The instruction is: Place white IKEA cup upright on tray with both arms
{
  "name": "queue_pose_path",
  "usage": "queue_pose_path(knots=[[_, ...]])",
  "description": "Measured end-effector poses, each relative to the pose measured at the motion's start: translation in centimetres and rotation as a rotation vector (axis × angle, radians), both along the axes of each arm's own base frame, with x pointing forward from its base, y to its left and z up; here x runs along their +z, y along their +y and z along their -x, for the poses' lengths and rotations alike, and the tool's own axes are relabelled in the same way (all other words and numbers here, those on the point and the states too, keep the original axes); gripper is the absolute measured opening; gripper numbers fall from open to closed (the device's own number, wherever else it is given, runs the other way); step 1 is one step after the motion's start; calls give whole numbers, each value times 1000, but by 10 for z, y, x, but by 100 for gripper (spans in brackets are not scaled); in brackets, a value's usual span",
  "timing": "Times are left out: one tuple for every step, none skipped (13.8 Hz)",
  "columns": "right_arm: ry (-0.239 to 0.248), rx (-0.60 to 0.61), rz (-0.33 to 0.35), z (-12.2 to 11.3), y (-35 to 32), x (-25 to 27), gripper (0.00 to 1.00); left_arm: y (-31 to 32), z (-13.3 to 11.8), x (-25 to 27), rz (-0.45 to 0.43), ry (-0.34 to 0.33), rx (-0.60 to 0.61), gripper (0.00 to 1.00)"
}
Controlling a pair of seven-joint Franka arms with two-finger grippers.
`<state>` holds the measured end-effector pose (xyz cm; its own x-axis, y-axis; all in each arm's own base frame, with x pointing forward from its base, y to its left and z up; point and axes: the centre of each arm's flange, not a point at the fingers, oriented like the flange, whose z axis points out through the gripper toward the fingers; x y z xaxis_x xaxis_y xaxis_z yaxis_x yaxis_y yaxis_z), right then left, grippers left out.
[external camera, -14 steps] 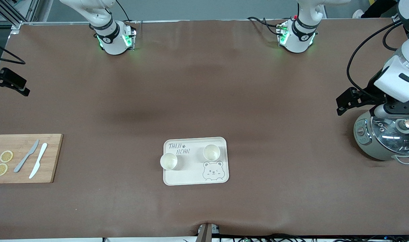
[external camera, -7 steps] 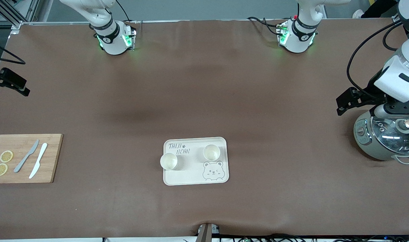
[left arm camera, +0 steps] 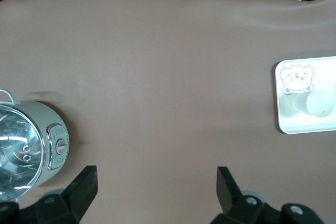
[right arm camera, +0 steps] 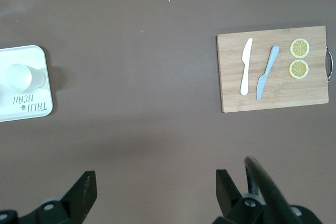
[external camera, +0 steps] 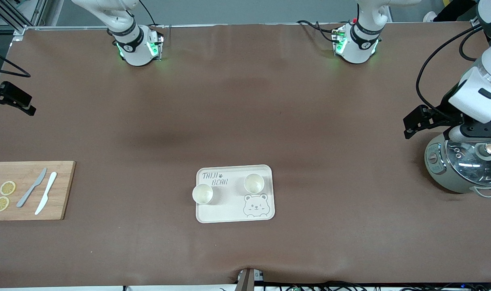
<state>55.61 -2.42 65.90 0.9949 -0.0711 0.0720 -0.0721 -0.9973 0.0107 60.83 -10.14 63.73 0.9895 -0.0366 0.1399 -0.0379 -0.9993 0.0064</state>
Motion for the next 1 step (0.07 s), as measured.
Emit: queue_pose_path(knots=[[0, 0, 0, 0, 0, 0, 100, 0, 0, 0, 0, 0, 0, 100]])
